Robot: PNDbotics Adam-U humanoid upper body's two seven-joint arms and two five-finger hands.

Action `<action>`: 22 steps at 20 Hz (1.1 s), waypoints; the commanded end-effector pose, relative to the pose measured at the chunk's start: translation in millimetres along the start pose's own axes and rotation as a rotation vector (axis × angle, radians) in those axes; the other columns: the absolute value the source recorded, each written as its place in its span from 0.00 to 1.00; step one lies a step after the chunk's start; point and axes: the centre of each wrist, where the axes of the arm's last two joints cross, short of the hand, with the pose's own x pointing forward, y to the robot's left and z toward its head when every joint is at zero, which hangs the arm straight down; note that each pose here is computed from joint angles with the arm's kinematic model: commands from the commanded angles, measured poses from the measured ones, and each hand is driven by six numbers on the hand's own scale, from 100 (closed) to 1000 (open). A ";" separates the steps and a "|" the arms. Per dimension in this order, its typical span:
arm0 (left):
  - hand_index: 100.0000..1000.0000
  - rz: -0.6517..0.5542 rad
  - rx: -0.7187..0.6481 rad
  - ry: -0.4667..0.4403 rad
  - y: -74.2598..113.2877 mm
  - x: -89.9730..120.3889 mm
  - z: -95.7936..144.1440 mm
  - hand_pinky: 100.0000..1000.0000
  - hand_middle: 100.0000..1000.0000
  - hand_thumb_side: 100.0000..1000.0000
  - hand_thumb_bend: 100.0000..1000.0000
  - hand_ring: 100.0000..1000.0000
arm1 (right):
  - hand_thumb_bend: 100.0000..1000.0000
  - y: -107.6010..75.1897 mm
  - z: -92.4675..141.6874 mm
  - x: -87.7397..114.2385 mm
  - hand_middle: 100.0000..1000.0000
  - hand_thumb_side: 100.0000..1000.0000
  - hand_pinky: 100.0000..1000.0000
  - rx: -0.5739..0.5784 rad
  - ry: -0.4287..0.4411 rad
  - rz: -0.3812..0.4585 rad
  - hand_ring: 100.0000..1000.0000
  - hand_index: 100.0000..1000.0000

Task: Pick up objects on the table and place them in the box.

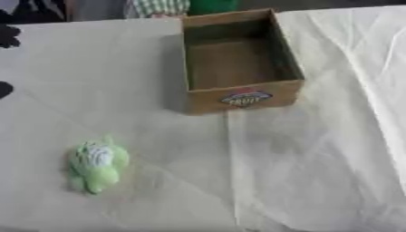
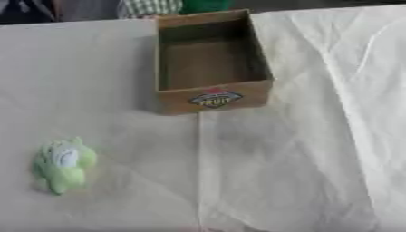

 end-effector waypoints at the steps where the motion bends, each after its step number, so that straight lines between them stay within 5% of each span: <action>1: 0.98 -0.031 0.040 0.004 15.5 3.2 -8.4 0.63 0.74 0.91 0.39 0.75 | 0.00 -2.0 -8.5 6.5 0.72 0.46 0.82 0.022 -0.033 0.005 0.68 0.87; 9: 0.97 -0.036 0.090 -0.024 19.6 10.8 -27.6 0.63 0.75 0.92 0.41 0.75 | 0.00 -1.7 -8.1 6.4 0.72 0.46 0.82 0.025 -0.031 0.003 0.68 0.87; 10: 0.99 -0.037 0.078 -0.029 17.1 11.7 -27.7 0.67 0.78 0.78 0.42 0.79 | 0.00 -1.0 -8.7 6.6 0.72 0.46 0.82 0.027 -0.033 0.001 0.68 0.87; 16: 0.98 -0.068 -0.152 -0.106 -19.2 10.7 -41.6 0.68 0.79 0.72 0.42 0.80 | 0.00 0.7 -8.5 6.6 0.71 0.46 0.82 0.035 -0.028 -0.006 0.68 0.87; 22: 0.96 -0.101 -0.275 -0.144 -30.7 12.0 -58.7 0.68 0.76 0.71 0.50 0.80 | 0.00 -0.2 -6.7 5.9 0.71 0.46 0.82 0.032 -0.021 -0.001 0.68 0.87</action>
